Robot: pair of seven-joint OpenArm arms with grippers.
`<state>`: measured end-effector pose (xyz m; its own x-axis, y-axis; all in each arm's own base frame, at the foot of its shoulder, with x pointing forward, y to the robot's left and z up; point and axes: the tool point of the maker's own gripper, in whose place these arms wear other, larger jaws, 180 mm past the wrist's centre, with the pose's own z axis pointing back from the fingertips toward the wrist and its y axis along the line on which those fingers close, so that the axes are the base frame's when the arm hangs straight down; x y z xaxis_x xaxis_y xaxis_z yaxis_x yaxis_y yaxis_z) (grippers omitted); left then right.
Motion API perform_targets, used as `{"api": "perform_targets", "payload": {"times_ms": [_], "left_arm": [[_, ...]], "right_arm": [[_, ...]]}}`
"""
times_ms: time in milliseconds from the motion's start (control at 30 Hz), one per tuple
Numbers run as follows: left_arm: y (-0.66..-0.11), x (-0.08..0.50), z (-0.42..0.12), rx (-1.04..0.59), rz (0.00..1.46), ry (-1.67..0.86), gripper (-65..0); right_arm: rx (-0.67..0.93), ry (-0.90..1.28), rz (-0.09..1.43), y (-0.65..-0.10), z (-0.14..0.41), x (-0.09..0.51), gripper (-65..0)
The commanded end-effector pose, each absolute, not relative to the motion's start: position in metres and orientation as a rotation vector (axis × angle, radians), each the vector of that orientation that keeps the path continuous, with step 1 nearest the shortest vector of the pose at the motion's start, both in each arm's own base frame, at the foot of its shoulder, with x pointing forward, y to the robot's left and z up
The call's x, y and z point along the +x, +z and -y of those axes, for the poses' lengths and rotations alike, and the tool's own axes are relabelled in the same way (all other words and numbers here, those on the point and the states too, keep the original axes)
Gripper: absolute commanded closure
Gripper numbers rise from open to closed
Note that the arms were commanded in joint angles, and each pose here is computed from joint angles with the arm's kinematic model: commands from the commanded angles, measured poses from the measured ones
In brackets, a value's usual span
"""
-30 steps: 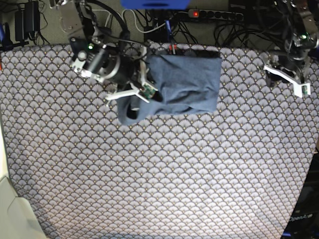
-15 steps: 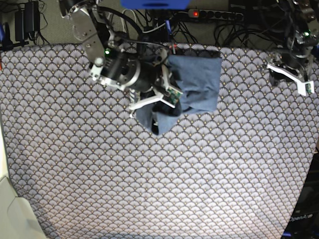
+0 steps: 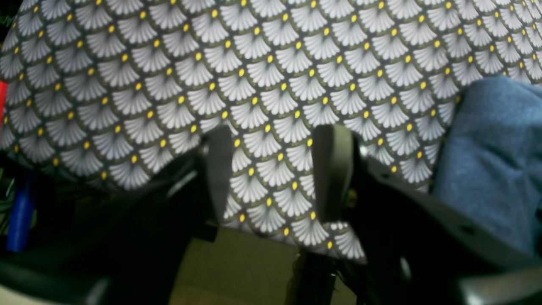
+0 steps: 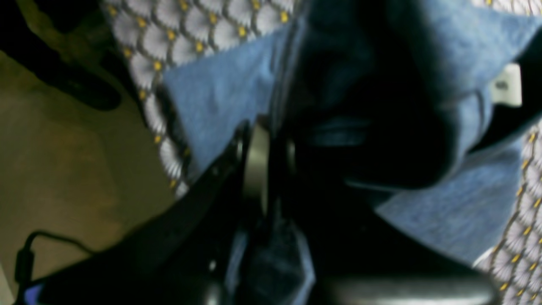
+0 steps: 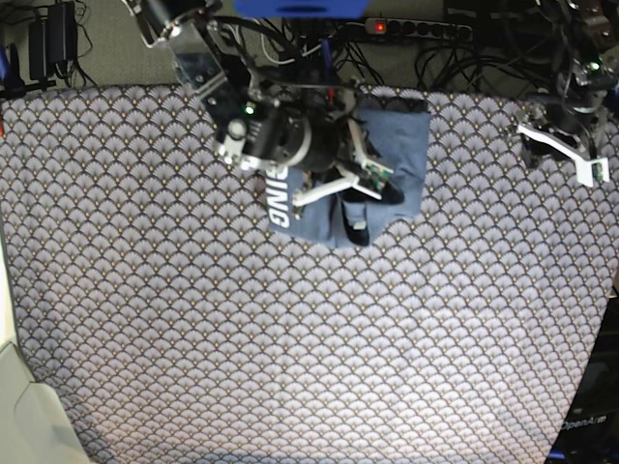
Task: Fold the T-shirt properly
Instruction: 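Fold the held end over onto the shirt toward the left gripper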
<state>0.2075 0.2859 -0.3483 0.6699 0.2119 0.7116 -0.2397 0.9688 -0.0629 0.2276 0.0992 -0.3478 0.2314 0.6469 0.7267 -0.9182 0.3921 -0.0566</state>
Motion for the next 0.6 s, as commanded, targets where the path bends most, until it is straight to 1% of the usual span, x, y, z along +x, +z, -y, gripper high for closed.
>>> {"api": "perform_targets", "payload": {"times_ms": [0,200,367,433,567], "left_arm": [[-0.338,0.212,-0.289,0.052,0.834,0.242,-30.2],[-0.339,0.211,-0.288,0.049,0.834,0.246,-30.2],[-0.338,0.212,-0.289,0.051,0.834,0.244,-30.2],[-0.338,0.212,-0.289,0.049,0.834,0.244,-30.2],[-0.339,0.212,-0.288,0.046,0.833,0.243,-30.2]], "right_arm": [[0.453,1.115,0.793,-0.337,-0.107,0.234,0.0],[0.464,1.109,0.762,-0.346,-0.117,0.242,0.0],[0.477,1.109,0.708,-0.361,-0.121,0.237,-0.1],[0.478,1.145,0.703,-0.362,-0.128,0.235,-4.5],[0.48,1.197,0.676,-0.361,-0.14,0.224,-19.0]]}}
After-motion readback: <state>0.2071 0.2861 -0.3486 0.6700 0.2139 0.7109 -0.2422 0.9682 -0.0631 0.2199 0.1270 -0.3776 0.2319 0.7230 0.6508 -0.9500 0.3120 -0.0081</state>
